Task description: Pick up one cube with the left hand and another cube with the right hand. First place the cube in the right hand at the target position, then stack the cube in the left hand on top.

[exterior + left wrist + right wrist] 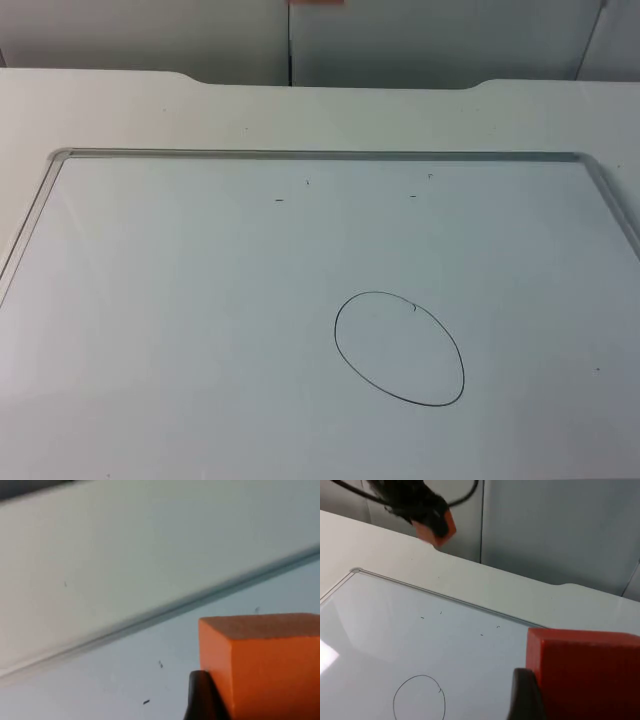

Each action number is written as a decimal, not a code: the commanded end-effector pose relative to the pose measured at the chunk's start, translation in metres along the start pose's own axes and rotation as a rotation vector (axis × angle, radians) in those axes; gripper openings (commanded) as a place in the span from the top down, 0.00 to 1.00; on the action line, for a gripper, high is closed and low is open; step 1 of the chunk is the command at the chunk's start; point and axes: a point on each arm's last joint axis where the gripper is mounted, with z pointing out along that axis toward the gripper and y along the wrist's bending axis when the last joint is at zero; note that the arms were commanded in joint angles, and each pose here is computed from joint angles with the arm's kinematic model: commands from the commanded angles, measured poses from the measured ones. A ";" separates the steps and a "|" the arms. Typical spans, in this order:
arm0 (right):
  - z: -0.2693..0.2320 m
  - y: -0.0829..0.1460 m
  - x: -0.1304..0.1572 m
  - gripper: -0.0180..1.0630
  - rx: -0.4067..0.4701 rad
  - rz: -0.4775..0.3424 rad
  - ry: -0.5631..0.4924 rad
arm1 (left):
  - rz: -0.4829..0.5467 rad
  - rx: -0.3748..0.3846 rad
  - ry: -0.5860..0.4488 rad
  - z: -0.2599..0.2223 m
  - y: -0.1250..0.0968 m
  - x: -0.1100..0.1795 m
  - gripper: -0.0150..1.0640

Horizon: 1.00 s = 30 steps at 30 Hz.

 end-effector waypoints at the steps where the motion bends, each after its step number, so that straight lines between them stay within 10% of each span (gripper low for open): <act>1: 0.001 0.001 -0.002 0.99 -0.006 -0.005 -0.023 | 0.049 -0.011 -0.204 -0.089 -0.016 -0.012 0.77; 18: 0.001 0.002 -0.002 0.99 -0.030 -0.015 -0.025 | 0.102 -0.082 -0.537 -0.267 0.001 0.031 0.77; 24: 0.001 0.005 -0.003 0.99 -0.064 -0.032 -0.029 | 0.111 -0.041 -0.560 -0.251 0.015 0.098 0.77; 30: 0.001 0.005 -0.002 0.99 -0.066 -0.029 -0.018 | 0.095 -0.052 -0.362 -0.195 0.038 0.195 0.77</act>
